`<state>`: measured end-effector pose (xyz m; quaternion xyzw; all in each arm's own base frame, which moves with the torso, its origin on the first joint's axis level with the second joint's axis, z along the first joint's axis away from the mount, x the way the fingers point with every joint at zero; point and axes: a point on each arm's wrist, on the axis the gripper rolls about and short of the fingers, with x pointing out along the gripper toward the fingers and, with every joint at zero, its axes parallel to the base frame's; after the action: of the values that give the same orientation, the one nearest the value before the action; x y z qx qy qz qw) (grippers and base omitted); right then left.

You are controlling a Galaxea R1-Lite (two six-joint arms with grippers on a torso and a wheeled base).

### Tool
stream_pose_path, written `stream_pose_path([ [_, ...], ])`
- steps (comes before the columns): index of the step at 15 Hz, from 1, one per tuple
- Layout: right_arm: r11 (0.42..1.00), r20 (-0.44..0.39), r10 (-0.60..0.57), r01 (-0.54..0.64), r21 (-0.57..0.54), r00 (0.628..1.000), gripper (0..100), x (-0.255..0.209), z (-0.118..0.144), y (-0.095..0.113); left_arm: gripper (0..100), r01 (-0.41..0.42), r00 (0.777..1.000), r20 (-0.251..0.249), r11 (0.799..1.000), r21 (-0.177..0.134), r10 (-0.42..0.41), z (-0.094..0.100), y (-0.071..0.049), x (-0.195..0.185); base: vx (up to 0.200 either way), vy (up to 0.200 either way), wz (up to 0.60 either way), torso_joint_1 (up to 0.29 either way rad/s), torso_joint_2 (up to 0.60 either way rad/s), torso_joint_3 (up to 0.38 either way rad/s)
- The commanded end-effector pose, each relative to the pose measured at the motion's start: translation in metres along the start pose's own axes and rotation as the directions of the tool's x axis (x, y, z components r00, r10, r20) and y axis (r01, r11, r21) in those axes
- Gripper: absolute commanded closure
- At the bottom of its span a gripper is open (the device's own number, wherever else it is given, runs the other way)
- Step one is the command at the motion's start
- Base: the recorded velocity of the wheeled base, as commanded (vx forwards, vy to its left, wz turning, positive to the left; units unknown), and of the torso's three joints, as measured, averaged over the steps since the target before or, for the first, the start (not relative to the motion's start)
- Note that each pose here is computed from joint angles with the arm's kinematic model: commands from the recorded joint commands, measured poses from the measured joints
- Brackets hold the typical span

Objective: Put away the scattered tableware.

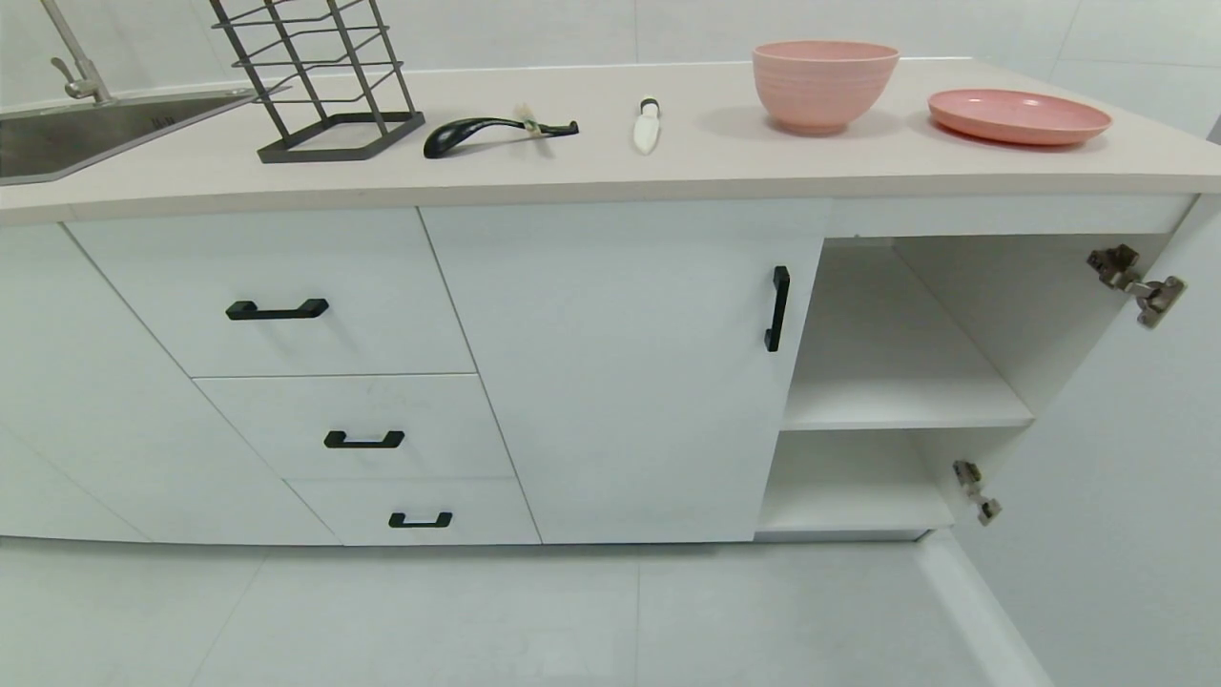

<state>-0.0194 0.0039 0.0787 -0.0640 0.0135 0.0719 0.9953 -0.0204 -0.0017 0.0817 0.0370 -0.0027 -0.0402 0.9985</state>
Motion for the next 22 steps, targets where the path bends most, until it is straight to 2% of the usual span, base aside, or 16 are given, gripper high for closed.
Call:
stream_pose_path([
  [1, 0.995, 0.000, -0.101, 0.101, -0.002, 0.995, 0, -0.0014, -0.0014, -0.0019, 0, -0.098, 0.995, -0.010, 0.995, 0.014, 0.098, -0.0064, 0.0013, -0.0026, 0.000, 0.000, 0.00, 0.000, 0.00, 0.000],
  [3, 0.991, -0.008, -0.132, 0.132, 0.009, 0.991, 0, -0.0014, -0.0017, -0.0026, 0, -0.111, 0.994, -0.011, 0.994, -0.015, 0.111, -0.0064, 0.0015, -0.0026, 0.000, 0.000, 0.00, 0.000, 0.00, 0.000],
  [5, 0.978, -0.017, -0.185, 0.185, 0.093, 0.983, 0, -0.0016, -0.0025, -0.0037, 0, -0.111, 0.994, -0.007, 0.993, -0.041, 0.111, -0.0058, 0.0016, -0.0028, 0.000, 0.000, 0.00, 0.000, 0.00, 0.000],
  [6, 0.977, -0.020, -0.187, 0.188, 0.099, 0.982, 0, -0.0015, -0.0026, -0.0038, 0, -0.110, 0.994, -0.009, 0.991, -0.070, 0.109, -0.0062, 0.0016, -0.0026, 0.000, 0.000, 0.00, 0.000, 0.00, 0.000],
  [8, 0.980, -0.015, -0.182, 0.183, 0.082, 0.983, 0, -0.0018, -0.0023, -0.0038, 0, -0.108, 0.994, -0.009, 0.989, -0.103, 0.108, -0.0062, 0.0016, -0.0026, 0.000, 0.000, 0.00, 0.000, 0.00, 0.000],
  [10, 0.986, 0.009, -0.142, 0.141, 0.094, 0.990, 0, -0.0031, -0.0031, -0.0032, 0, -0.110, 0.994, -0.009, 0.989, -0.096, 0.109, -0.0060, 0.0015, -0.0027, 0.000, 0.000, 0.00, 0.000, 0.00, 0.000],
  [13, 0.985, 0.019, -0.147, 0.144, 0.097, 0.989, 0, -0.0039, -0.0034, -0.0030, 0, -0.110, 0.994, -0.009, 0.989, -0.095, 0.109, -0.0062, 0.0016, -0.0026, 0.000, -0.067, 0.00, 0.001, 0.00, -0.001],
  [14, 0.985, 0.019, -0.145, 0.143, 0.096, 0.989, 0, -0.0039, -0.0034, -0.0030, 0, -0.110, 0.994, -0.009, 0.991, -0.075, 0.109, -0.0062, 0.0016, -0.0026, 0.000, -0.200, 0.00, -0.002, 0.01, 0.007],
  [16, 0.985, 0.021, -0.147, 0.144, 0.099, 0.989, 0, -0.0039, -0.0032, -0.0030, 0, -0.111, 0.994, -0.009, 0.990, -0.084, 0.111, -0.0062, 0.0016, -0.0026, 0.000, -0.200, 0.00, 0.005, 0.00, 0.000],
  [19, 0.984, 0.019, -0.147, 0.144, 0.103, 0.989, 0, -0.0039, -0.0034, -0.0030, 0, -0.111, 0.994, -0.009, 0.988, -0.106, 0.111, -0.0062, 0.0016, -0.0026, 0.000, 0.000, 0.00, 0.000, 0.00, 0.000],
  [22, 0.984, 0.021, -0.147, 0.144, 0.103, 0.989, 0, -0.0039, -0.0032, -0.0030, 0, -0.111, 0.994, -0.009, 0.988, -0.106, 0.111, -0.0062, 0.0016, -0.0026, 0.000, 0.000, -0.60, 0.002, 0.00, -0.001],
])
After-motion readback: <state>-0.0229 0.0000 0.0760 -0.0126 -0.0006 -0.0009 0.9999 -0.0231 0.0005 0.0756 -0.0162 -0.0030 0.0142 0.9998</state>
